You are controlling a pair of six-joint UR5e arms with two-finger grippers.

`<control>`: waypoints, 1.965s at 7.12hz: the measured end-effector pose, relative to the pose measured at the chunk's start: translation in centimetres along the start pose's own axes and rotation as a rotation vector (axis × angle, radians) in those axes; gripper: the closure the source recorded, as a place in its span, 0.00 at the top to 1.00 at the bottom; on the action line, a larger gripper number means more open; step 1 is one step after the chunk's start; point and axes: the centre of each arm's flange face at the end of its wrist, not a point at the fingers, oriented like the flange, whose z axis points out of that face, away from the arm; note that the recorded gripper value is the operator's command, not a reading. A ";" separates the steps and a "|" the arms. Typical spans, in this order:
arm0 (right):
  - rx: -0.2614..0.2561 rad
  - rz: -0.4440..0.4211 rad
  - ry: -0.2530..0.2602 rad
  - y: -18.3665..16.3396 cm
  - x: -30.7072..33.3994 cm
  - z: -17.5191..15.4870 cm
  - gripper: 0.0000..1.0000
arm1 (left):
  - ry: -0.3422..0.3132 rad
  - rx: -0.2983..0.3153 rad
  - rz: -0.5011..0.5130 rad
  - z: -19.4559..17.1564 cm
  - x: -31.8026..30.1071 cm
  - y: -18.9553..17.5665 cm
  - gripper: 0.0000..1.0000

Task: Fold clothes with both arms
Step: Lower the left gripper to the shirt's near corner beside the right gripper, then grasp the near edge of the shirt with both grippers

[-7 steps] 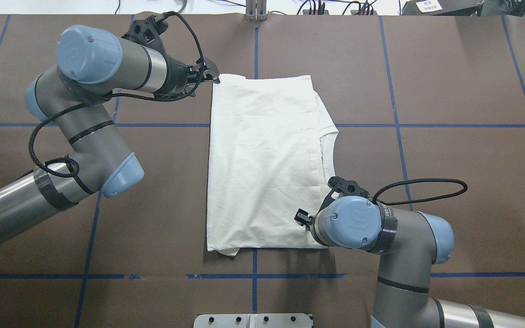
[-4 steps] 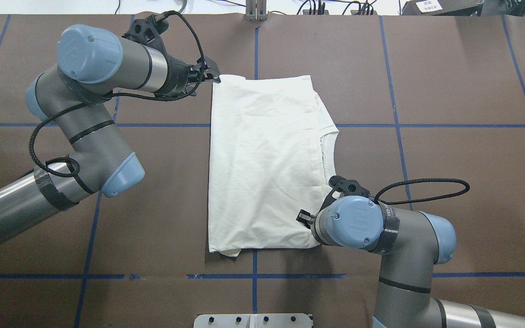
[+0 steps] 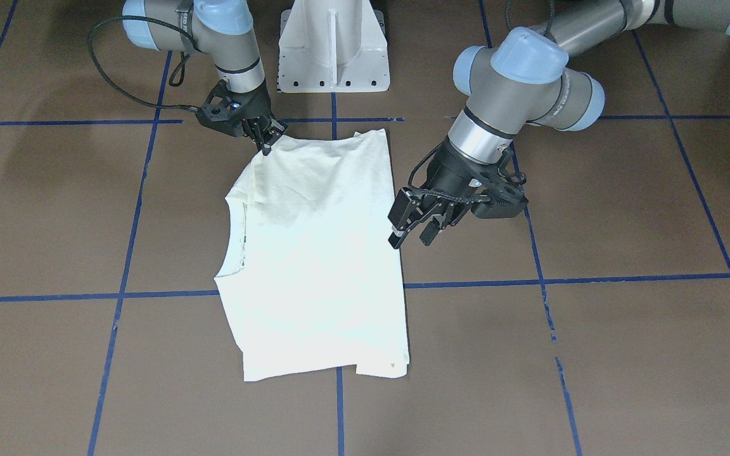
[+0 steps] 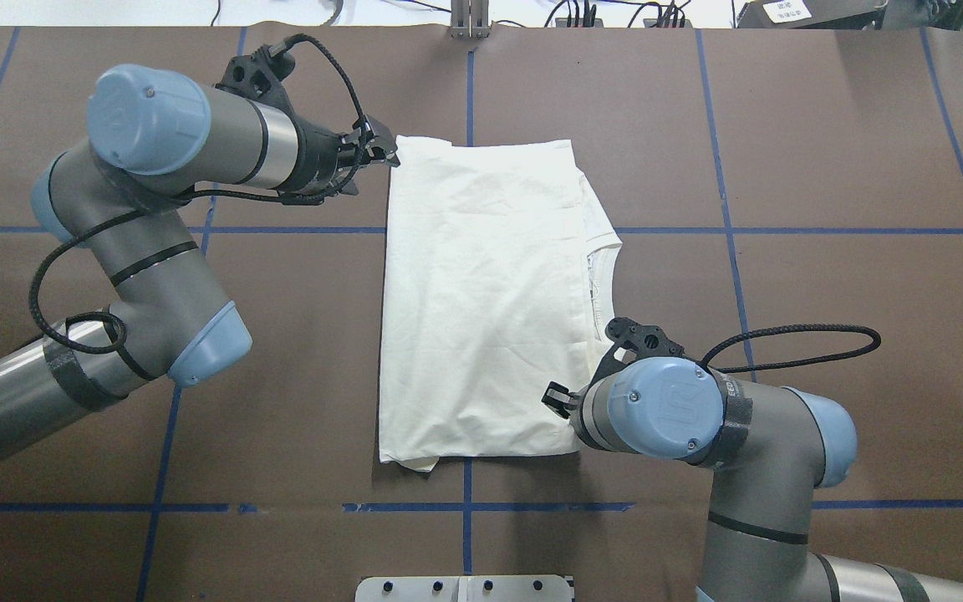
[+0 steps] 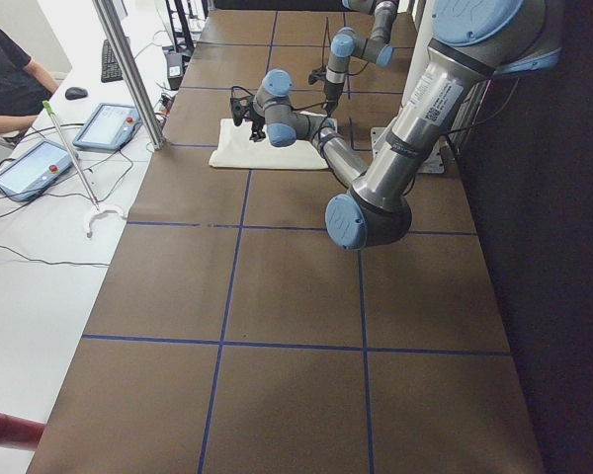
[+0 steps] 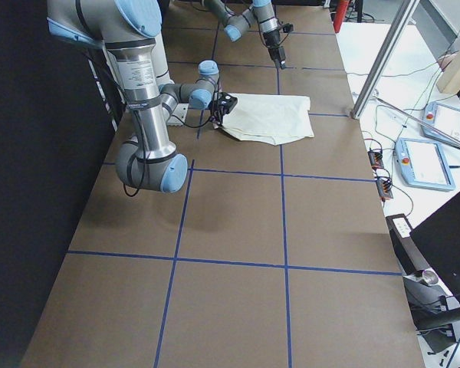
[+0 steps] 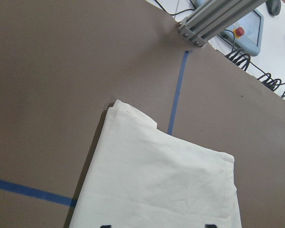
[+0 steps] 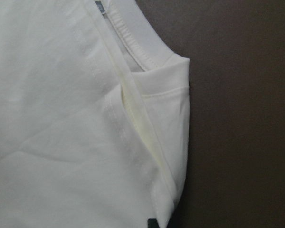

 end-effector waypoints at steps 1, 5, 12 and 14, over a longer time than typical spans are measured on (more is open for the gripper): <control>-0.003 0.000 -0.007 0.0 0.1 -0.5 0.00 | -0.040 -0.049 -0.064 -0.5 -2.1 4.7 0.68; -0.004 0.002 -0.017 -0.3 0.2 -1.1 0.00 | -0.263 -0.127 -0.101 2.1 -7.9 20.3 0.64; -0.002 0.002 -0.009 -0.3 0.6 -0.9 0.00 | -0.319 -0.187 -0.115 3.4 -9.9 26.0 0.00; -0.006 0.001 -0.017 -0.3 0.6 -1.4 0.00 | -0.299 -0.196 -0.117 2.0 -9.4 25.9 0.00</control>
